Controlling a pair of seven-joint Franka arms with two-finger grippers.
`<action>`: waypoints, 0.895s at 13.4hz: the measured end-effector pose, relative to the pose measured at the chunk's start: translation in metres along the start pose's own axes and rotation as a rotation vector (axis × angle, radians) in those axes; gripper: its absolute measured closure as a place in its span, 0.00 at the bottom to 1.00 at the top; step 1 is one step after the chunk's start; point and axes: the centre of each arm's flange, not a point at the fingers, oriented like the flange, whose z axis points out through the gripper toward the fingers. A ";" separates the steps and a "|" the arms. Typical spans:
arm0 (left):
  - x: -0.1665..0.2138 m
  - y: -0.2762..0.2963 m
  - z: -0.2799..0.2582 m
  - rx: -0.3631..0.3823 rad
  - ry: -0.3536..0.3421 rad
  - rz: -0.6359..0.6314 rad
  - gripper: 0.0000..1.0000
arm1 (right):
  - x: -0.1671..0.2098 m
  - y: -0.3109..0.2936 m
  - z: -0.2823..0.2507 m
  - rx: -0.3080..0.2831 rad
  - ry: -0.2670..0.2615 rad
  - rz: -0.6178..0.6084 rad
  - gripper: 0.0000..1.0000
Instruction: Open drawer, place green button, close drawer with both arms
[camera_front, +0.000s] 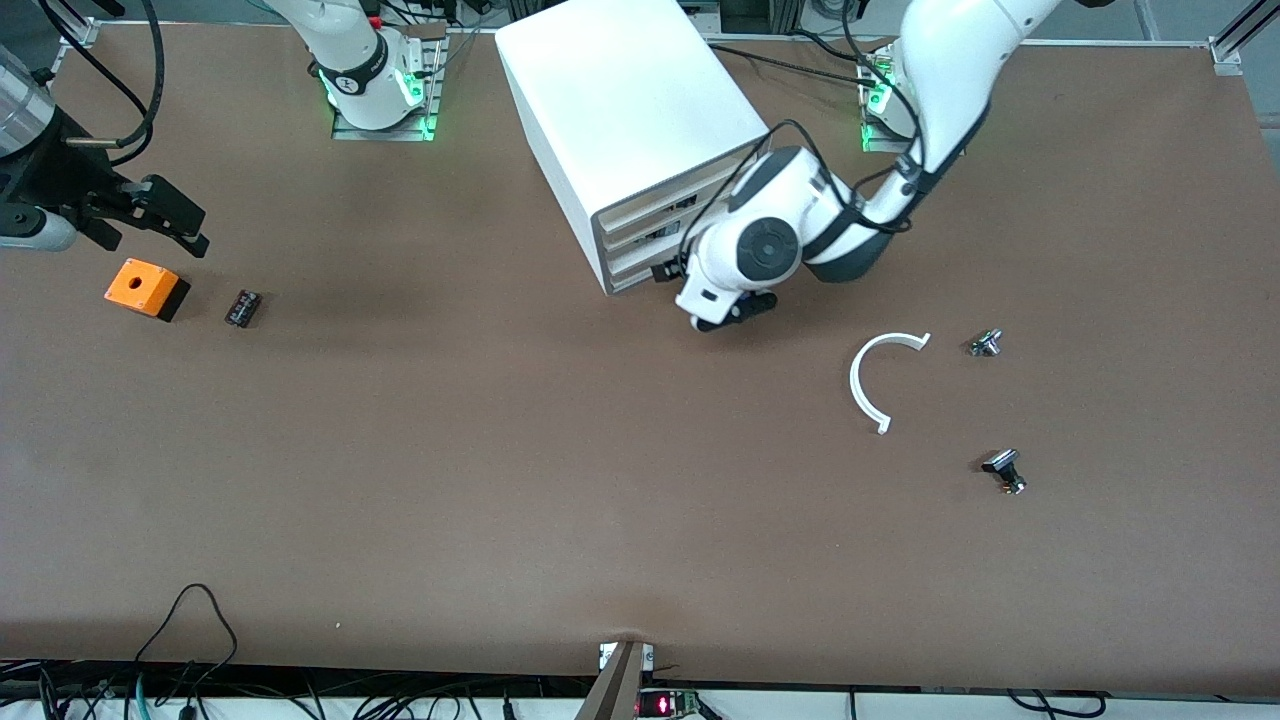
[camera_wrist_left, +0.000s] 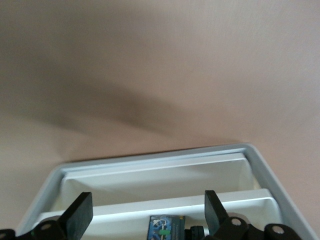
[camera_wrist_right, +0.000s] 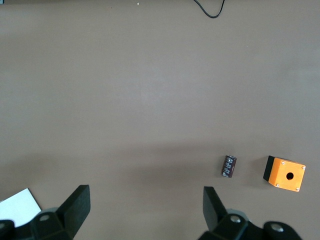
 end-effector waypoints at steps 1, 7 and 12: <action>0.018 -0.011 -0.025 0.010 0.022 0.019 0.01 | 0.000 0.000 0.000 0.000 0.000 0.000 0.00; 0.082 -0.086 -0.203 0.090 0.139 0.158 0.01 | 0.000 0.000 0.000 0.000 0.001 0.000 0.00; 0.090 -0.134 -0.305 0.104 0.265 0.304 0.01 | 0.000 0.000 -0.001 0.000 0.002 0.000 0.00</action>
